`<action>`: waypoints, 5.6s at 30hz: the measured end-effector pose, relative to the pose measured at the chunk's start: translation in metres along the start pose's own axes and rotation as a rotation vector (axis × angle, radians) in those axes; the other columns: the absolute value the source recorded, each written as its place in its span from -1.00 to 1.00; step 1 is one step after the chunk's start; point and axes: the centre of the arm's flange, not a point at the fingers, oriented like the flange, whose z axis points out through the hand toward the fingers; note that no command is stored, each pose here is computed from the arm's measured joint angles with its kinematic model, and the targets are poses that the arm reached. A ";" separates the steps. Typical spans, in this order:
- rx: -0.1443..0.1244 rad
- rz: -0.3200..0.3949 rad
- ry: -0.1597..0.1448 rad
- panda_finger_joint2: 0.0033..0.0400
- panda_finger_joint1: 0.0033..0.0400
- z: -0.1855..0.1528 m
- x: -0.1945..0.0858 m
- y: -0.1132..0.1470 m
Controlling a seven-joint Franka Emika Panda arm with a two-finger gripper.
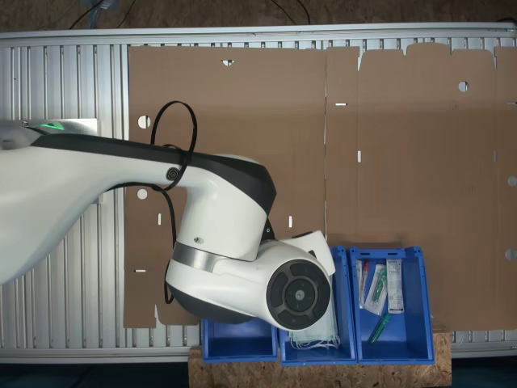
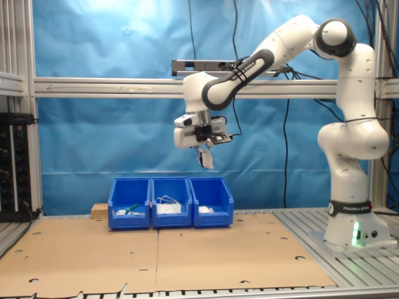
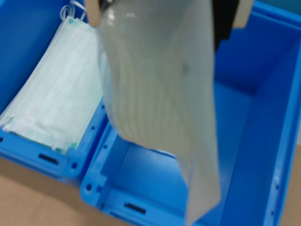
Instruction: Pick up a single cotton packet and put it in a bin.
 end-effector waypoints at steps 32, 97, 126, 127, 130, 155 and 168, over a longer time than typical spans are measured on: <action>-0.060 0.009 -0.068 -0.89 -0.89 0.027 -0.088 0.015; -0.077 -0.129 -0.076 1.00 1.00 0.025 -0.088 0.017; -0.077 -0.129 -0.076 1.00 1.00 0.025 -0.088 0.017; -0.077 -0.129 -0.076 1.00 1.00 0.025 -0.088 0.017; -0.077 -0.129 -0.076 1.00 1.00 0.025 -0.088 0.017; -0.077 -0.129 -0.076 1.00 1.00 0.025 -0.088 0.017; -0.077 -0.129 -0.076 1.00 1.00 0.025 -0.088 0.017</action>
